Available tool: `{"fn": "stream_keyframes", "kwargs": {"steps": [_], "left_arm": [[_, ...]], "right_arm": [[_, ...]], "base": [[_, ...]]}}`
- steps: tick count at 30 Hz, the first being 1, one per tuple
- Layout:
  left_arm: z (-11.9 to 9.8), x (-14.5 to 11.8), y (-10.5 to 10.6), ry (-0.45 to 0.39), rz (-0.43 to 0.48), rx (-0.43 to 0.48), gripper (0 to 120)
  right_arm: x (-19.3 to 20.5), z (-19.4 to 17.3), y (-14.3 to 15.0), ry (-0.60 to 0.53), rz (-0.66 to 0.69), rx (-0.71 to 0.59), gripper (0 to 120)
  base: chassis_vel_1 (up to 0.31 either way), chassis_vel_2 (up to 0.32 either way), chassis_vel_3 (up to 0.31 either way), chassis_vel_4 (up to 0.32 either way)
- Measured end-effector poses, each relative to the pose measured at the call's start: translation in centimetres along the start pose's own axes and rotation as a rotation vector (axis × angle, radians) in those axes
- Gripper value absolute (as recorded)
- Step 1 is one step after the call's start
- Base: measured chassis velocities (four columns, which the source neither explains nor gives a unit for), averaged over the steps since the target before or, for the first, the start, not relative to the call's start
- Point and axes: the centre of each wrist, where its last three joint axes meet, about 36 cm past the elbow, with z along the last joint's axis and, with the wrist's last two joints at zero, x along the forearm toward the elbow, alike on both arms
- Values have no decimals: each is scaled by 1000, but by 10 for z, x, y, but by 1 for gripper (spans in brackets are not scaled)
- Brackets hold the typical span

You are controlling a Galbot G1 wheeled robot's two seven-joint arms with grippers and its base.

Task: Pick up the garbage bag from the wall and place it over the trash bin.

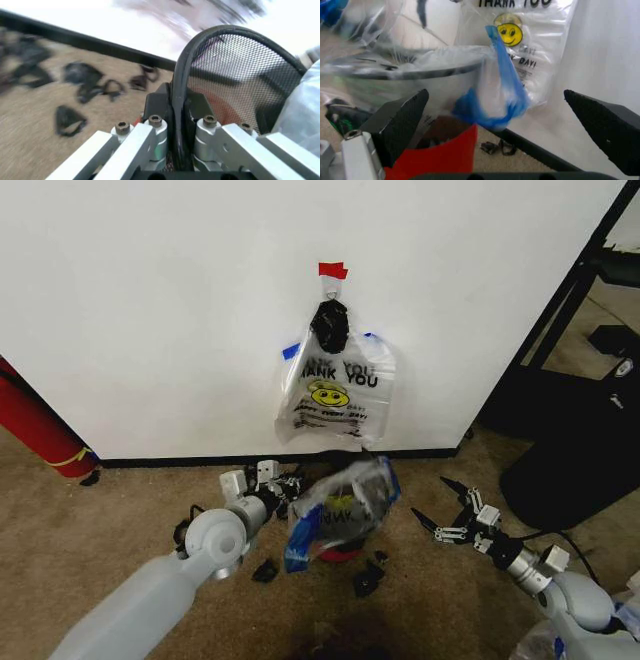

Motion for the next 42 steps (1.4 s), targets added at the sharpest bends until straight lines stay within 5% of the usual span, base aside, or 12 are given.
{"fn": "stream_keyframes", "kwargs": {"steps": [9,21,30,42], "left_arm": [[54,18,-20,-143,-318,33,3],[82,21,-45,-222,-376,199,3],[98,9,-42,-247,-377,199,3],[91,29,-36,-251,-318,120,45]], "right_arm": [[-4,1,7,7,-13,-6,100],[-6,-3,20,20,-37,-13,100],[-9,-3,24,25,15,-28,100],[-23,-29,37,8,153,-110,100]], "base": [[0,0,0,0],[0,0,0,0],[0,0,0,0],[0,0,0,0]]}}
